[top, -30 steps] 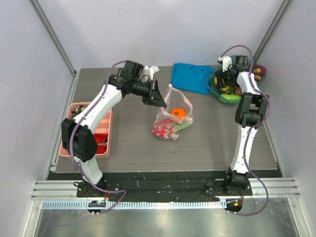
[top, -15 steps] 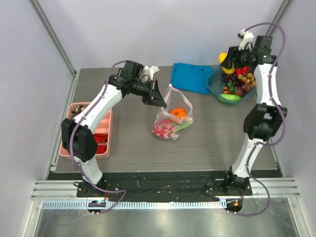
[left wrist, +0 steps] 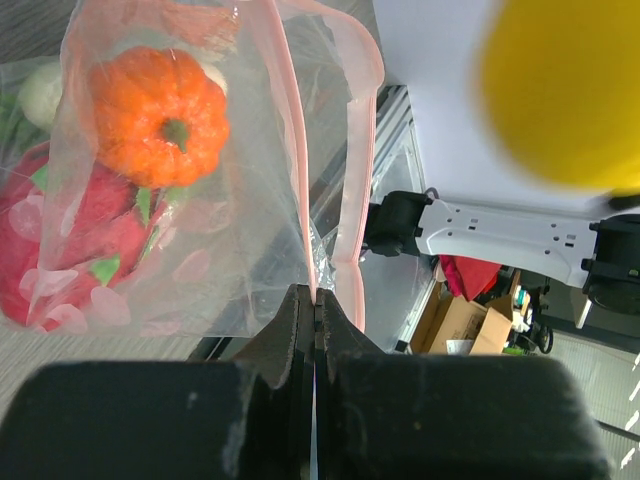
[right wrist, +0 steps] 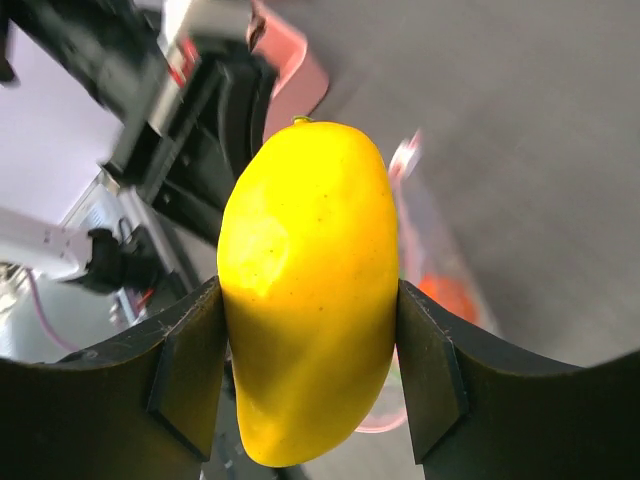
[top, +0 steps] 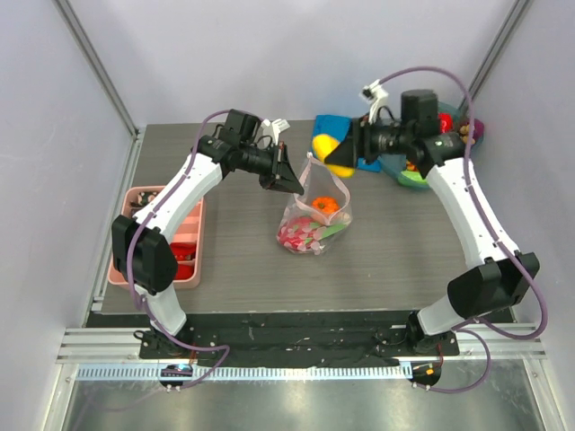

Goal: Place the food in the zip-top bag and seal the zipper
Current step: Place the fake fruit in the zipper food storage bag, then pick up the fake vegetable from the bin, then place the fake vegetable in the zipper food storage bag, then pick up the fake fruit from the bin.

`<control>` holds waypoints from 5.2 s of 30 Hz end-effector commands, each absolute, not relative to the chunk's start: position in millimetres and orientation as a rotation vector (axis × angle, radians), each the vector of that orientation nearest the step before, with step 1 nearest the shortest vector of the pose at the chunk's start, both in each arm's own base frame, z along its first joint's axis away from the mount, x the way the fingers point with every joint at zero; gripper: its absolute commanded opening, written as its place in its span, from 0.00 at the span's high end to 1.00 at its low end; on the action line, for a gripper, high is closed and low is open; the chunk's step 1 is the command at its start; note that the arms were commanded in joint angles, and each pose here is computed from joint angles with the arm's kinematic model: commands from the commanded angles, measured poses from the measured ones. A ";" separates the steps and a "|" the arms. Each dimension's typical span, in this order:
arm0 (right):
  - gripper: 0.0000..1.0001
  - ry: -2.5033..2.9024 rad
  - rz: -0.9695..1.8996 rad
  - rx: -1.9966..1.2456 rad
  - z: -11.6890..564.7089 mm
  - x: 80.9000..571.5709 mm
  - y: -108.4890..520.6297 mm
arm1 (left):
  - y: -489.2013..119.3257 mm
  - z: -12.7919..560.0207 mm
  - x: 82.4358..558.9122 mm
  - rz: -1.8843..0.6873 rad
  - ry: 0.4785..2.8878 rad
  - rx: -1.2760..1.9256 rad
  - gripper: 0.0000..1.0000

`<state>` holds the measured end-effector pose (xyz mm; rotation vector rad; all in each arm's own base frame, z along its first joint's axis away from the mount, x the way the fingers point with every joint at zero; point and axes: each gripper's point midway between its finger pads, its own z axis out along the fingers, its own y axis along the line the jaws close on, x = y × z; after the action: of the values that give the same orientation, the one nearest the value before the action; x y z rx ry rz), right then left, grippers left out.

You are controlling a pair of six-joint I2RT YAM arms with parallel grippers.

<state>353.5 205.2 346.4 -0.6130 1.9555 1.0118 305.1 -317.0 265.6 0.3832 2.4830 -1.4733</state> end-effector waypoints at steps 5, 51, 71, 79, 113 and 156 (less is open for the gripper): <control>0.67 2.132 1.014 -0.594 288.1 315.7 229.5 | -319.3 284.2 310.6 -1.490 2.409 0.406 1.00; 0.32 2.546 0.017 -0.720 106.5 502.3 -112.9 | -321.8 279.5 312.5 -1.511 2.396 0.441 1.00; 0.46 2.510 0.024 -1.133 34.7 509.0 -98.2 | -324.2 269.1 317.7 -1.509 2.431 0.429 1.00; 0.66 2.348 -0.012 -0.949 120.9 536.0 -104.6 | -323.6 271.7 317.9 -1.500 2.426 0.437 1.00; 0.99 1.938 1.039 -0.145 289.5 340.9 232.0 | -328.9 301.7 314.2 -1.588 2.343 0.412 1.00; 0.27 2.227 0.360 -0.307 256.4 392.4 28.1 | -338.8 313.0 291.0 -1.524 2.310 0.620 1.00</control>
<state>390.4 83.9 292.9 -0.1654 2.1095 0.5619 300.0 -339.6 293.6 0.5580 2.3659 -1.4879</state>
